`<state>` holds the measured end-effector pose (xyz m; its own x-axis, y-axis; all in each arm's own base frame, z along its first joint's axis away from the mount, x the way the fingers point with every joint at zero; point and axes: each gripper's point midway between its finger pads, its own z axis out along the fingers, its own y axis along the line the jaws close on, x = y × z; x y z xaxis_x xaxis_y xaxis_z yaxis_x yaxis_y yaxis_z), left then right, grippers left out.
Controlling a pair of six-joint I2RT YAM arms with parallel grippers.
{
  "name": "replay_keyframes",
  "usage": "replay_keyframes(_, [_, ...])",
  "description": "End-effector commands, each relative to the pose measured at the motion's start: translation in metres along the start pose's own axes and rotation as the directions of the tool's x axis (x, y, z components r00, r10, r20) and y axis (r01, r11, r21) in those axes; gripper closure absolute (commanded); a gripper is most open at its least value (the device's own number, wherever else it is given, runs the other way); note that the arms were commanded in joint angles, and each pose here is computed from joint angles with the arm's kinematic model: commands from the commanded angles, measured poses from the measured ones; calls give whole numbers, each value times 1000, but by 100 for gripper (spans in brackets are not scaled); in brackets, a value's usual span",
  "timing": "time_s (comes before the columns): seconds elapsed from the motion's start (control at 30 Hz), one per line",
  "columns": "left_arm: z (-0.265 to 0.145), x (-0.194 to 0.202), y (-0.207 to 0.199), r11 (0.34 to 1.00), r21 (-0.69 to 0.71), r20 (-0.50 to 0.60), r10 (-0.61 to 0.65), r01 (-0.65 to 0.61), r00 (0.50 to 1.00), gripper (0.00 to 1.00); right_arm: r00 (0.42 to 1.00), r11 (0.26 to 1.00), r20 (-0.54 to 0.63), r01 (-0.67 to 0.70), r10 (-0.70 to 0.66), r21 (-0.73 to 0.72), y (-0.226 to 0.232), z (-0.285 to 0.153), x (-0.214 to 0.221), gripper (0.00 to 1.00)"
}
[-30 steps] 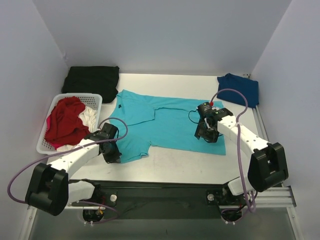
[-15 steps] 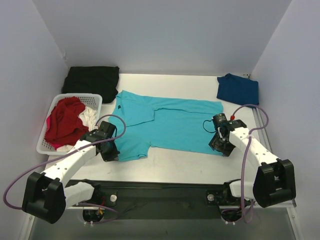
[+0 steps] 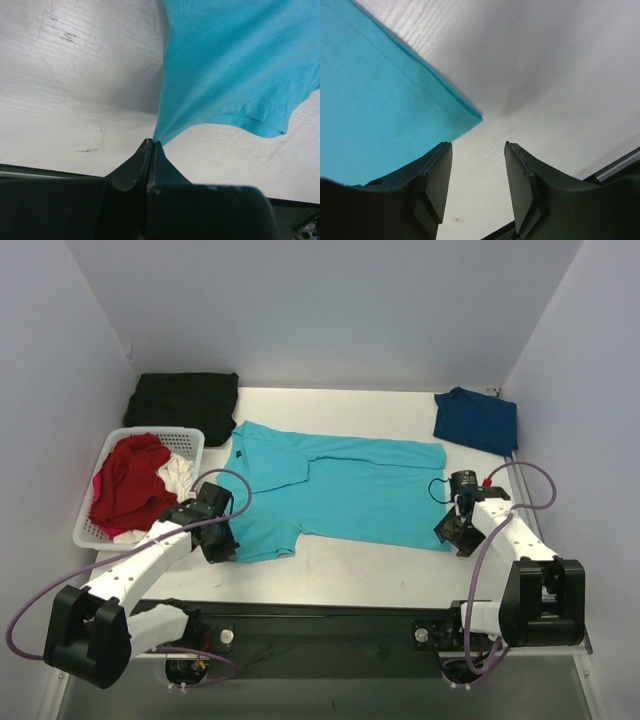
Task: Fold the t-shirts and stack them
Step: Grap the side of the flattened tshirt closest away from the robot with both arms
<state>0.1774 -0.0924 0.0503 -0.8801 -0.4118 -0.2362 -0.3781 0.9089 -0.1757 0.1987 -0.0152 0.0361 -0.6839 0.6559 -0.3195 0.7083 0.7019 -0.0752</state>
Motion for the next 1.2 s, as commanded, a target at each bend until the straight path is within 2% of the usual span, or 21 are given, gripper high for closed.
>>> replay_keyframes(0.0, [-10,-7,-10,999,34,17,12,-12,1000,100,998,1000,-63,19,-19,-12,-1,11,11,54])
replay_keyframes(0.23, [-9,-8,-11,999,30,10,12,-13,1000,100,995,1000,-102,8,-9,-8,-2,27,16,59])
replay_keyframes(0.53, [-13,-9,-11,999,32,16,12,-12,1000,100,985,1000,-171,7,-5,11,-8,47,22,75])
replay_keyframes(0.63, [-18,-11,-10,1000,30,27,8,-9,1000,100,982,1000,-188,13,-8,23,-11,47,25,87])
replay_keyframes(0.67, [-19,-12,-10,1000,27,36,8,-9,999,100,981,1000,-192,15,-9,28,-13,47,25,96])
replay_keyframes(0.7, [-21,-14,-10,999,31,43,7,-9,999,100,981,999,-193,17,-11,28,-13,46,26,100])
replay_keyframes(0.97, [-59,-32,-2,999,-5,147,32,-32,989,100,986,999,-167,24,-19,29,-23,28,26,100])
replay_keyframes(1.17, [-72,-26,-10,999,51,124,9,-15,992,100,995,1000,-98,-8,9,7,-24,3,9,100])
